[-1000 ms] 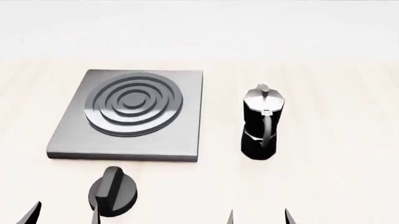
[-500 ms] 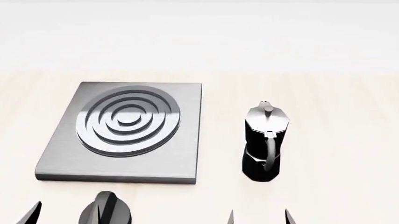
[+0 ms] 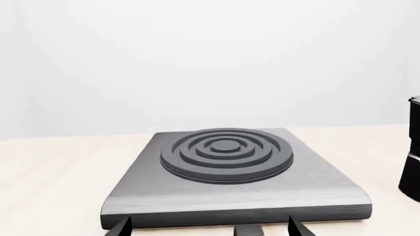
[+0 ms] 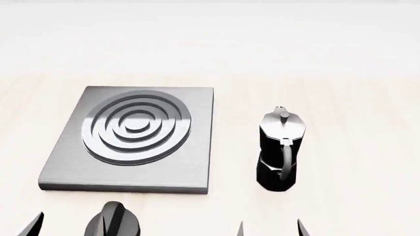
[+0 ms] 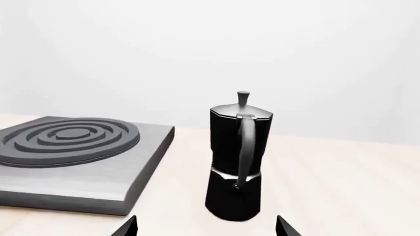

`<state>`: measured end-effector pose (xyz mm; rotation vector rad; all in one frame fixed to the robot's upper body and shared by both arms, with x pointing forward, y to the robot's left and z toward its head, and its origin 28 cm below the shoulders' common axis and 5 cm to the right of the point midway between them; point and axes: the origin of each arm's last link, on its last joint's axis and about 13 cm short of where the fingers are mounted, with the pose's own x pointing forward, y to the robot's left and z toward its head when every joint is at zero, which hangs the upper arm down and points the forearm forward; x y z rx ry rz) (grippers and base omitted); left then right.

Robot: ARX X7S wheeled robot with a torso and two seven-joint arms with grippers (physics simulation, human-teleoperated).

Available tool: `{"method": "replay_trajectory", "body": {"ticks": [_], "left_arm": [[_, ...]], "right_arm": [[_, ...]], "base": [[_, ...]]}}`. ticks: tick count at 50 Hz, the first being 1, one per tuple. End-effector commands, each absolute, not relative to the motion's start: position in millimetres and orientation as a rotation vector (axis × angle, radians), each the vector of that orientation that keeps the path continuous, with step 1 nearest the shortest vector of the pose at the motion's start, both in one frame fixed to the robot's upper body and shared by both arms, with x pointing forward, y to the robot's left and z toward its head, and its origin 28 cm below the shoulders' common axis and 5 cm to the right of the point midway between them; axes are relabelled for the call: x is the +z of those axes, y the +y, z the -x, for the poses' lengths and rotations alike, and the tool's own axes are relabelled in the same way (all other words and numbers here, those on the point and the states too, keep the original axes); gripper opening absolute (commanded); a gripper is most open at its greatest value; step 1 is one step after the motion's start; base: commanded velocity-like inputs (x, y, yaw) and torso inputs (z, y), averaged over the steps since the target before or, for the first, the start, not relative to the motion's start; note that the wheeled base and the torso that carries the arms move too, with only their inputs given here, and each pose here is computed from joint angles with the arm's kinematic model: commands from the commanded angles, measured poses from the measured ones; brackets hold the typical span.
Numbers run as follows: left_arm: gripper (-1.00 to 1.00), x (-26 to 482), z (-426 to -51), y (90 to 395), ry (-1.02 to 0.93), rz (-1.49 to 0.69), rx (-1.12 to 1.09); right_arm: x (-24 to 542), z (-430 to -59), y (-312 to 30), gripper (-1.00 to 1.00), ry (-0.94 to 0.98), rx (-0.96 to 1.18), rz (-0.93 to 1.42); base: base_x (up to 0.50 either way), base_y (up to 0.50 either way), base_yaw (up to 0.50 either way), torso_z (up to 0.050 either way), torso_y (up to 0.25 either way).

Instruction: Put the moka pot on the stove.

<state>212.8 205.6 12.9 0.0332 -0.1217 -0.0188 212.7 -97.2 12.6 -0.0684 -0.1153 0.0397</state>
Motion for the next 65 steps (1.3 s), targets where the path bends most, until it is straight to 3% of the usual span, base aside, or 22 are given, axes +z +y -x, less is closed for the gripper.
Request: {"method": "replay_trajectory", "body": {"ticks": [1, 65], "left_arm": [[1.00, 12.9, -212.8, 205.8, -0.122, -0.034, -0.019], [1.00, 12.9, -212.7, 205.9, -0.114, -0.041, -0.020]], "right_arm": [[12.6, -212.9, -97.2, 1.00, -0.125, 0.059, 0.079], [12.6, -212.9, -97.0, 1.00, -0.124, 0.059, 0.062]], "base": [[0.00, 0.19, 0.00, 0.000, 0.000], [0.00, 0.19, 0.00, 0.000, 0.000]]}}
